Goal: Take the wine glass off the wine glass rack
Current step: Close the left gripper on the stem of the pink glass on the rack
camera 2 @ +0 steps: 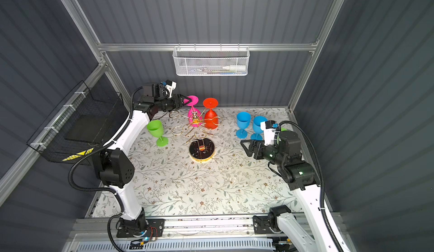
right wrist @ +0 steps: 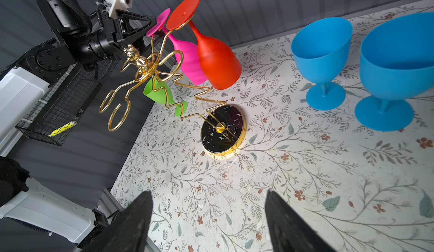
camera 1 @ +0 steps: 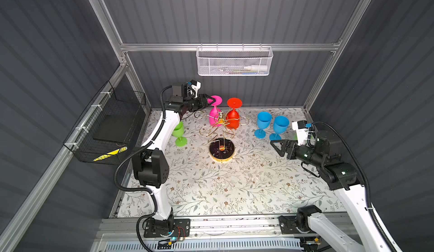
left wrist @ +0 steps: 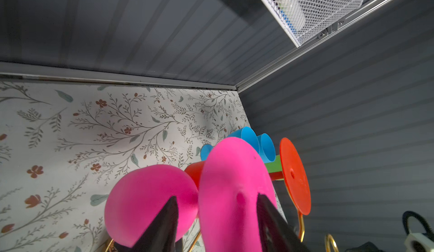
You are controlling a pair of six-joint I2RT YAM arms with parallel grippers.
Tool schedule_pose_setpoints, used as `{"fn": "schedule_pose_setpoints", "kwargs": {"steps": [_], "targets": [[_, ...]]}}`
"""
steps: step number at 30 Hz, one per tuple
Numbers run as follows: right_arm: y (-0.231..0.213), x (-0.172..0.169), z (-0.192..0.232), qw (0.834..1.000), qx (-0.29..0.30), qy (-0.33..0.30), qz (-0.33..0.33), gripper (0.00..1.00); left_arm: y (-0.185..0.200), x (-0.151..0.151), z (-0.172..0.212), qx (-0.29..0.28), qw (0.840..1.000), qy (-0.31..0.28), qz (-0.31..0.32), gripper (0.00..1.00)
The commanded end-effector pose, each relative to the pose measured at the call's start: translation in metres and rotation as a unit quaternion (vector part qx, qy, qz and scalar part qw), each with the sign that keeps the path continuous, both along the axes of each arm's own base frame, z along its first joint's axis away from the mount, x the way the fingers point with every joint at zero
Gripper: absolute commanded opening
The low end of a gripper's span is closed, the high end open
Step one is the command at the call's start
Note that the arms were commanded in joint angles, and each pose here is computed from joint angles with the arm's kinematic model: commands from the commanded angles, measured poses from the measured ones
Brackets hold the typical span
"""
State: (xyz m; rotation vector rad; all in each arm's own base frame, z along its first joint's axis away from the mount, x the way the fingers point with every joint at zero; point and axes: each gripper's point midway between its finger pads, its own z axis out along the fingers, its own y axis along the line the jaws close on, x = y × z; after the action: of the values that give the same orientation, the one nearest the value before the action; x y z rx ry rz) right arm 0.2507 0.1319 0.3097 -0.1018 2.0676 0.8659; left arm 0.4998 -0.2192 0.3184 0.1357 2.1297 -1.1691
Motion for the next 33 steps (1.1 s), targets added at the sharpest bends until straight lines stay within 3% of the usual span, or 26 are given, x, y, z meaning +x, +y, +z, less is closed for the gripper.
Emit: {"fn": "schedule_pose_setpoints", "kwargs": {"steps": [1,6,8,16,21,33], "targets": [[0.000,0.001,-0.001,1.000,0.001,-0.003,-0.001,0.78,0.001,-0.001,0.014,-0.003,1.000,-0.012,-0.003,0.45],[0.002,0.002,-0.002,1.000,0.002,-0.002,0.002,0.79,0.002,-0.001,0.018,-0.004,1.000,-0.013,0.000,0.19],[0.002,0.002,-0.003,1.000,0.002,-0.001,0.002,0.80,0.002,-0.001,0.019,-0.006,1.000,-0.011,0.001,0.15],[0.002,0.001,-0.005,1.000,0.002,0.000,0.003,0.81,0.000,-0.003,0.027,-0.024,1.000,-0.008,0.000,0.10],[0.003,0.001,-0.004,1.000,0.004,0.000,0.005,0.82,0.000,-0.007,0.037,-0.047,0.999,-0.010,-0.001,0.00],[0.004,-0.001,-0.001,1.000,0.010,-0.001,0.009,0.84,-0.001,-0.023,0.074,-0.130,0.991,-0.020,-0.025,0.00]]}}
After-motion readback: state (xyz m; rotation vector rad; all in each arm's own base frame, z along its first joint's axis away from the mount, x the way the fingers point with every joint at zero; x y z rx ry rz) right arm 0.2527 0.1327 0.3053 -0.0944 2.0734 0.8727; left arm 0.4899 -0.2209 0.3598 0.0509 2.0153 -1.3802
